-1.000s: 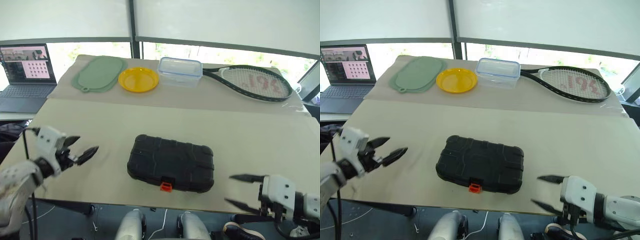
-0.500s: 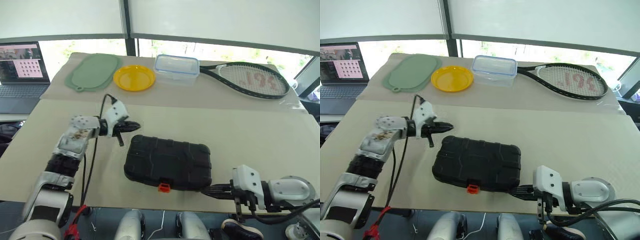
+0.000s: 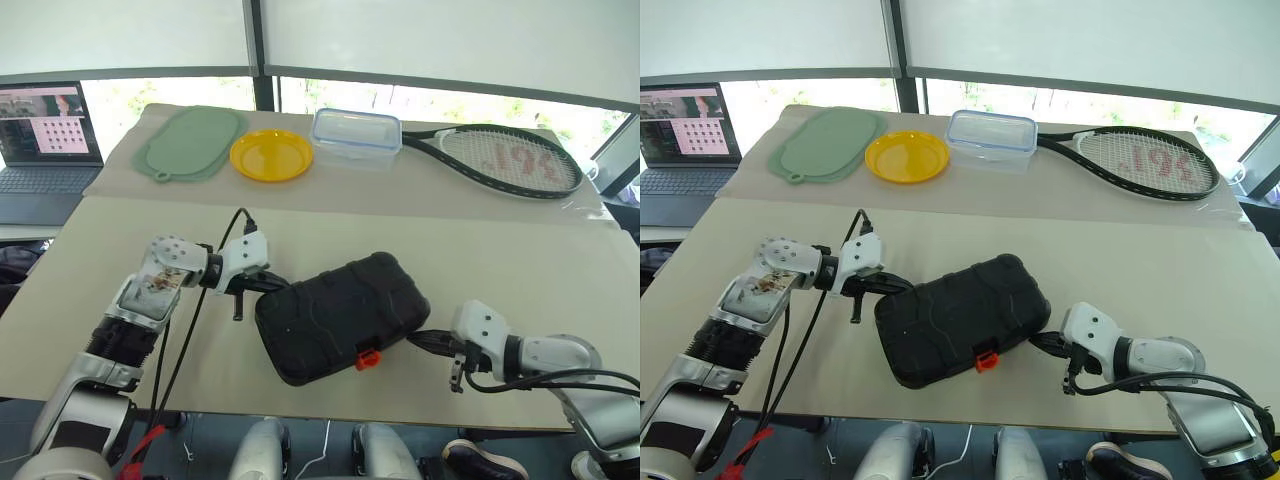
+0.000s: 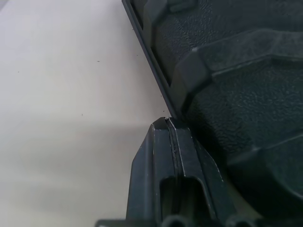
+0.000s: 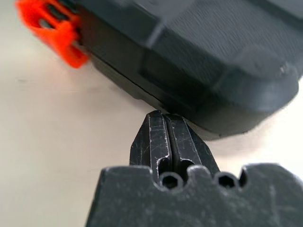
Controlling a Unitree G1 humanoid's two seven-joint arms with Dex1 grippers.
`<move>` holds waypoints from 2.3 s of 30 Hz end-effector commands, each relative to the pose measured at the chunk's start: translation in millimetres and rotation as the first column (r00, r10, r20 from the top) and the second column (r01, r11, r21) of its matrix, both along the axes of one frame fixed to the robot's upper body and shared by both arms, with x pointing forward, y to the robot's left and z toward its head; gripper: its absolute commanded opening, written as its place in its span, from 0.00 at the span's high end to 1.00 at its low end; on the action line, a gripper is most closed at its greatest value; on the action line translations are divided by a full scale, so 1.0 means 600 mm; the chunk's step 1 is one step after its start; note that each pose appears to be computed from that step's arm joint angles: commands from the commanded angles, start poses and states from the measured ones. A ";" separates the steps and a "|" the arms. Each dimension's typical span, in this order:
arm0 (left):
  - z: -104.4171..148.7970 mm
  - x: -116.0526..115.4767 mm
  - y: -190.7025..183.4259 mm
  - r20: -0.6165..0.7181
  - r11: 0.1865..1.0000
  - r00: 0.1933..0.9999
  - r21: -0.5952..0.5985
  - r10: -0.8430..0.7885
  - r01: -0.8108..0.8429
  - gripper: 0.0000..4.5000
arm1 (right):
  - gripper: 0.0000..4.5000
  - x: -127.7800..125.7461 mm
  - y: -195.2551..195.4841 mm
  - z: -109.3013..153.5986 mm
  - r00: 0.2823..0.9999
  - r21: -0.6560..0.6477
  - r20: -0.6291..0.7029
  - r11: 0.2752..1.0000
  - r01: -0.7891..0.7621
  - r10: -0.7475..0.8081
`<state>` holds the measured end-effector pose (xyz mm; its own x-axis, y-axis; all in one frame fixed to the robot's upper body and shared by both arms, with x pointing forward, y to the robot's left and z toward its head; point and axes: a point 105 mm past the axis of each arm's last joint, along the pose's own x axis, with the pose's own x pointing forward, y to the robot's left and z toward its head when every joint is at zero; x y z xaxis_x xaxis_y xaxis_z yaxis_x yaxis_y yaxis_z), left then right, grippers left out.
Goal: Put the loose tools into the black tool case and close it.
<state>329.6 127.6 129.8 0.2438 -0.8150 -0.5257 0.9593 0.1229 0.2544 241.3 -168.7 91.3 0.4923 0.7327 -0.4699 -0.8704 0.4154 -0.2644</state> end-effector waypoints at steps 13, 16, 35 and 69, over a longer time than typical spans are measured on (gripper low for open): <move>0.075 -0.044 -0.075 0.027 0.955 0.955 0.040 -0.295 0.294 1.00 | 1.00 0.019 0.006 0.018 0.992 -0.058 0.114 0.997 -0.042 0.048; 0.060 -0.049 -0.073 0.024 0.946 0.948 0.076 -0.318 0.316 1.00 | 1.00 0.044 0.003 0.029 0.987 -0.044 0.163 0.999 0.005 0.002; 0.027 -0.057 -0.092 0.034 0.928 0.932 0.112 -0.360 0.355 1.00 | 1.00 -0.027 0.049 -0.024 0.995 -0.005 -0.035 0.996 -0.092 0.092; 0.014 -0.048 -0.105 0.052 0.928 0.929 0.094 -0.367 0.361 1.00 | 1.00 -0.026 0.105 0.043 0.993 0.254 0.103 0.964 -0.076 0.051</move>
